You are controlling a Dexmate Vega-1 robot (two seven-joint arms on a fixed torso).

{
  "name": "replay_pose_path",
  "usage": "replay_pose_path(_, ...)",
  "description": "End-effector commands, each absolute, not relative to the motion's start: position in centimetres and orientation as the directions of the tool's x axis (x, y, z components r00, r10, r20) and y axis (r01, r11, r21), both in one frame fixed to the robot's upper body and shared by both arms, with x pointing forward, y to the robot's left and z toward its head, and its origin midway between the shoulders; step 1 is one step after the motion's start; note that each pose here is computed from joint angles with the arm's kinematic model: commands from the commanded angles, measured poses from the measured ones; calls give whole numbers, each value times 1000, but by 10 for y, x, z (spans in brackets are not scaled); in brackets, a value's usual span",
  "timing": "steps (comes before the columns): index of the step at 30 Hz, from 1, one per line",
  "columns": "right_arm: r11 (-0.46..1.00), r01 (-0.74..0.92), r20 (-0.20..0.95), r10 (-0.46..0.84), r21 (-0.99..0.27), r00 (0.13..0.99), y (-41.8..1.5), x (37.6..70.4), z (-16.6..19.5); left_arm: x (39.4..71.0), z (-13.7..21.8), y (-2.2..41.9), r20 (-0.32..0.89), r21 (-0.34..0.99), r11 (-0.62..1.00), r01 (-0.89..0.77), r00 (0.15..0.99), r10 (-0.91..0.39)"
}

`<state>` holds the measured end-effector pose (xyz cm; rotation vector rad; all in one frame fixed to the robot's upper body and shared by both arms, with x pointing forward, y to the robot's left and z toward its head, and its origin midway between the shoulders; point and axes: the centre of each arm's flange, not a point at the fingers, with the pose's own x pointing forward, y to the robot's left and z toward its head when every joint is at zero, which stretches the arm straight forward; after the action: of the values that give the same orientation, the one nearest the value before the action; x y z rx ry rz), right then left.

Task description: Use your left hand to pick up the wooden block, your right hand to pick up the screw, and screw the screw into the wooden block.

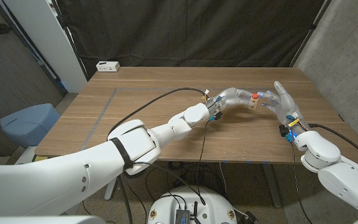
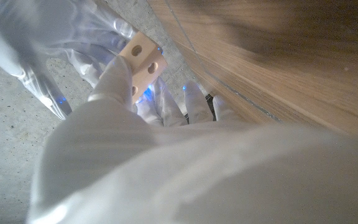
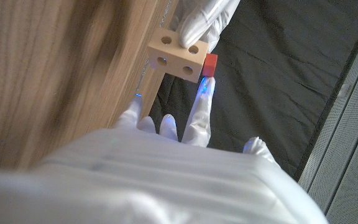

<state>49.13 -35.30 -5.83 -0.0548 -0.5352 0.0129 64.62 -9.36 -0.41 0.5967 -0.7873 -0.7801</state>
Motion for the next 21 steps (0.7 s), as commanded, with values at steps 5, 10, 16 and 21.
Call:
replay_pose_path(5, 999, 7, 508, 21, -53, 861, -353, 488, -60, 648, -3, -94, 384, 719, 577, 388, 470, -795)
replay_pose_path(10, 999, 6, 507, 21, -52, 862, -353, 488, -60, 648, -3, -94, 382, 716, 579, 390, 475, -793)
replay_pose_path(16, 999, 7, 506, 19, -49, 862, -353, 487, -61, 649, -3, -94, 379, 716, 579, 391, 479, -792)
replay_pose_path(21, 999, 6, 506, 18, -46, 862, -352, 487, -62, 650, -3, -93, 376, 715, 579, 391, 482, -791)
